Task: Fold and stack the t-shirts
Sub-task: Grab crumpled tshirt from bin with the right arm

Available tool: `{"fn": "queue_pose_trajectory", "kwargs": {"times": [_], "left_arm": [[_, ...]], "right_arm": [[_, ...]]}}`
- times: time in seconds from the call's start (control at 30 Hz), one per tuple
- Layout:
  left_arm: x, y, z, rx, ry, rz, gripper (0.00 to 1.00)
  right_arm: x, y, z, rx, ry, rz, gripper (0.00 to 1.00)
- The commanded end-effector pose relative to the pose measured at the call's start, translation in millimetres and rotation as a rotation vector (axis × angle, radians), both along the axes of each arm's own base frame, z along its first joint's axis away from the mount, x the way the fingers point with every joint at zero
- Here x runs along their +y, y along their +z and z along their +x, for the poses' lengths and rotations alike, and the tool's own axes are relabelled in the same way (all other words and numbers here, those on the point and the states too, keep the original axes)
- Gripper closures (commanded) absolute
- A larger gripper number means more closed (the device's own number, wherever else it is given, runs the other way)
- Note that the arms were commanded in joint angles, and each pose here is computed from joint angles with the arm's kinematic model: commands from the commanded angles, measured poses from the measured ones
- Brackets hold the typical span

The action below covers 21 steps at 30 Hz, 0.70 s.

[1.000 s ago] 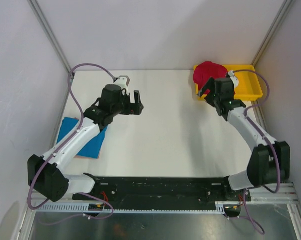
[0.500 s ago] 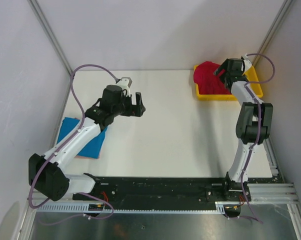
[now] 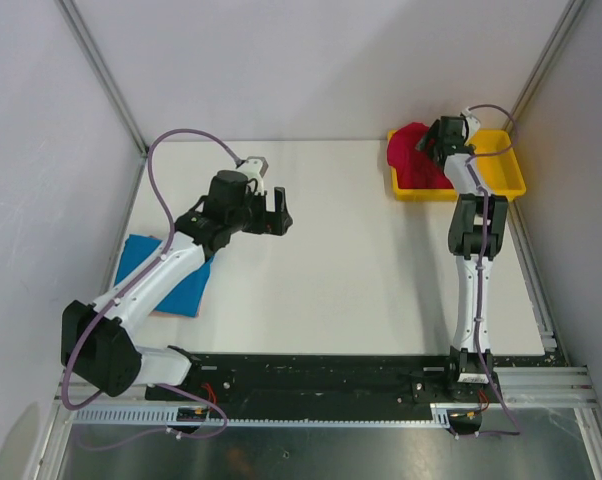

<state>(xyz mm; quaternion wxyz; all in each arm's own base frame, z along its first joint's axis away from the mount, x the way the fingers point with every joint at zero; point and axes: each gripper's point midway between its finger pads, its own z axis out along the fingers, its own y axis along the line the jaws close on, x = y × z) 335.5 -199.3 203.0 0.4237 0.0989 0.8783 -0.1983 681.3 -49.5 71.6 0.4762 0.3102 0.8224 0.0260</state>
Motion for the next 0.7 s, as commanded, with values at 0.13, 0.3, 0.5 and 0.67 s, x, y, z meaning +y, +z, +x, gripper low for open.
{"fn": "queue_pose_trajectory", "kwargs": {"times": [0.13, 0.3, 0.5, 0.67], "left_arm": [[-1, -3, 1, -0.011, -0.023, 0.023, 0.01], [2, -3, 1, -0.015, -0.015, 0.029, 0.01], [3, 0, 0, -0.024, -0.012, 0.027, 0.01], [4, 1, 0, -0.03, -0.007, 0.027, 0.0]], "right_arm": [[15, -28, 0, 0.083, 0.064, -0.097, 0.01], [23, -43, -5, 0.125, 0.097, -0.102, 0.06], [28, -48, -9, 0.145, 0.118, -0.083, 0.28], [30, -44, -11, 0.133, 0.127, -0.077, 0.74]]}}
